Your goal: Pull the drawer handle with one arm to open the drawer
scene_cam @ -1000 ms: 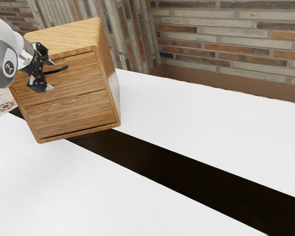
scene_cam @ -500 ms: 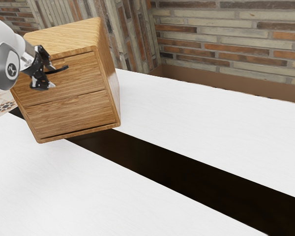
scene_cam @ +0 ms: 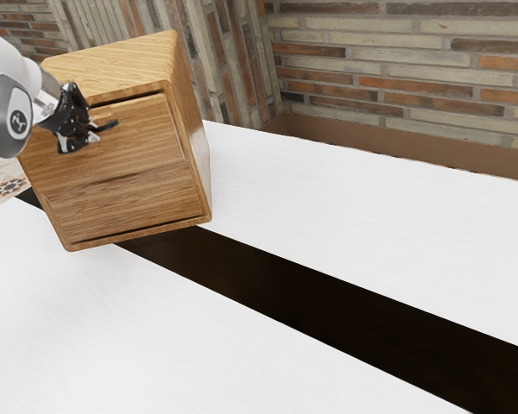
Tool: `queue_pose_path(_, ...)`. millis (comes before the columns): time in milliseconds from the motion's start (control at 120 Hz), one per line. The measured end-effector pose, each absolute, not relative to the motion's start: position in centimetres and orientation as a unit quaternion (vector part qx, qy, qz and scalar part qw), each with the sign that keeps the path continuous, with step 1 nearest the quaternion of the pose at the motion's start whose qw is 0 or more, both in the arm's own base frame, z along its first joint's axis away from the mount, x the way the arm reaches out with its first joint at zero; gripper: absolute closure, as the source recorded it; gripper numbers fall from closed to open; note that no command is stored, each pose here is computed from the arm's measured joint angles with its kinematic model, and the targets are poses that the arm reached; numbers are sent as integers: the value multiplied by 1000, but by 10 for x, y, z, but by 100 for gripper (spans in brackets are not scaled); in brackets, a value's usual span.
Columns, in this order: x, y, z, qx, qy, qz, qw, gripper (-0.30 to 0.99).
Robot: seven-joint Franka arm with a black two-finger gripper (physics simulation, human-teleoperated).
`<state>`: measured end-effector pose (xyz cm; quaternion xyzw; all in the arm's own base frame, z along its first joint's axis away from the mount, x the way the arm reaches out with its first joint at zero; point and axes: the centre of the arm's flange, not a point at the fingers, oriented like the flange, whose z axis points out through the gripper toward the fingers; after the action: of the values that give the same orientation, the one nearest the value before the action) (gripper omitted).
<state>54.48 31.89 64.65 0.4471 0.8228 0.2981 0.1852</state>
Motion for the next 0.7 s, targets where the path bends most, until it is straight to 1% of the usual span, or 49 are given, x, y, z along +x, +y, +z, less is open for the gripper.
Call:
queue_pose_path(300,502,285,647,455,824,278,193,77)
queue_pose_path(542,449,268,650,448,828,273,200,77)
queue_pose_path(700,434,253,646,450,828,268,201,78)
